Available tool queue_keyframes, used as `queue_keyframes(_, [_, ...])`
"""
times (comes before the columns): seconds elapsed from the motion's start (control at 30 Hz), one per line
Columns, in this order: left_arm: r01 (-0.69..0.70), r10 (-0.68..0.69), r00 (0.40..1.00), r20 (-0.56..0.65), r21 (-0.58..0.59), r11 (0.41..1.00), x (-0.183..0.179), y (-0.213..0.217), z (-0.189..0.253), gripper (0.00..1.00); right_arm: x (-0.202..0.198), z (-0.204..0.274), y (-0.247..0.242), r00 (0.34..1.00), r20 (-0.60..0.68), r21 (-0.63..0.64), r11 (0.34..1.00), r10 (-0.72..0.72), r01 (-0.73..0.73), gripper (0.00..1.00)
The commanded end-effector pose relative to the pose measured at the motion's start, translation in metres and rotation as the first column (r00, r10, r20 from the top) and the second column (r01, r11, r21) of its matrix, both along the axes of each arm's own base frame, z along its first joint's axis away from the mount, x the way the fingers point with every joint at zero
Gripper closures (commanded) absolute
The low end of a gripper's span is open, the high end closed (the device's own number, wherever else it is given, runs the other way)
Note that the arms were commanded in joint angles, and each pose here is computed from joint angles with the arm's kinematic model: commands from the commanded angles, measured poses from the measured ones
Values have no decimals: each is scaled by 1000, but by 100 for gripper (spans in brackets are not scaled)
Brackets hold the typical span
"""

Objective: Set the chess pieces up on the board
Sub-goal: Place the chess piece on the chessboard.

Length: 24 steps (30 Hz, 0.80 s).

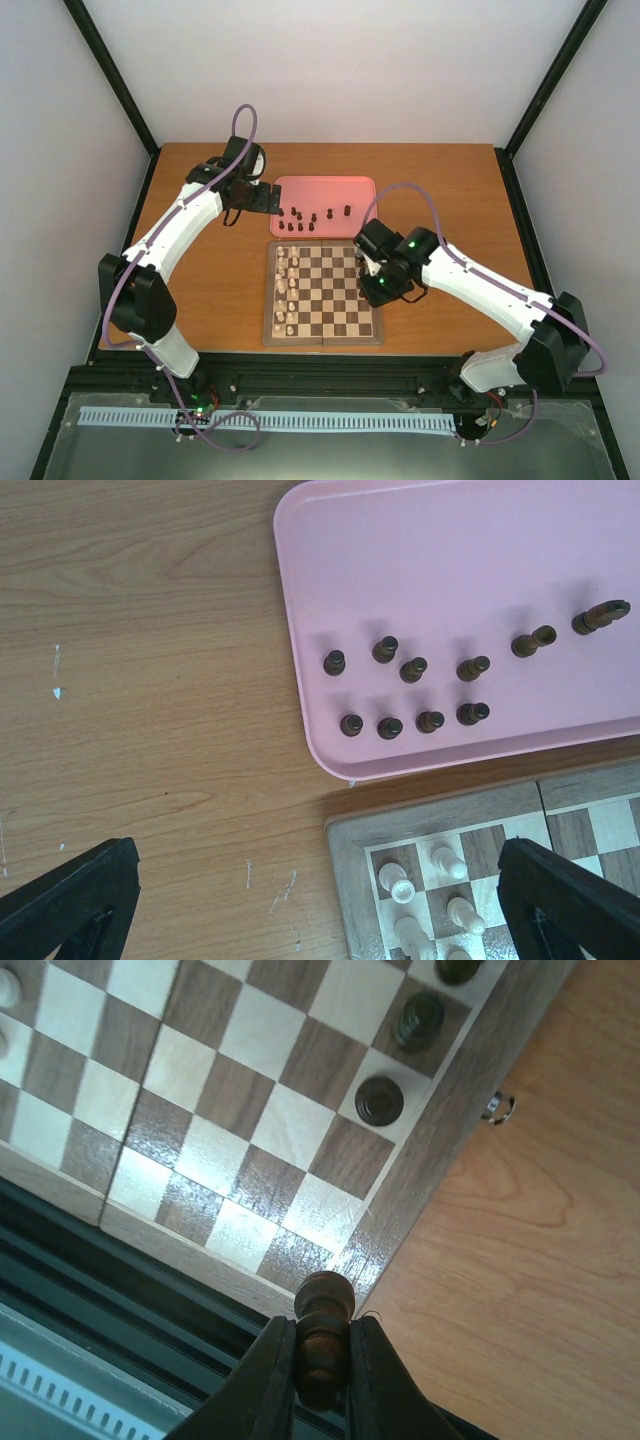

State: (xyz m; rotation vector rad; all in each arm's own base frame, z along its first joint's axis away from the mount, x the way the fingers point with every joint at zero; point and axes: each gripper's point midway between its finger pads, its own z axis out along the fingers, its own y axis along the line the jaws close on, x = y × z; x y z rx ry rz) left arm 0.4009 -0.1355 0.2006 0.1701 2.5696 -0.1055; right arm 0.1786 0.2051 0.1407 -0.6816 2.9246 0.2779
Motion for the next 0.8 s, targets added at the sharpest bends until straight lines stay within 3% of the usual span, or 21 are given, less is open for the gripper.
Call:
queue_keyframes(0.0, [18,-18,1000,24,-7,1000,-1,-4,9,0,-1,-17,7,999,16,42,998,-39,38,97])
queue_keyframes(0.2, [16,-16,1000,21,-3,1000,0,-4,8,0,6,-44,4,999,37,0,999,-37,37,97])
queue_keyframes(0.77, [17,-17,1000,15,0,1000,-2,-3,3,0,22,-61,14,998,64,-25,1000,0,2,97])
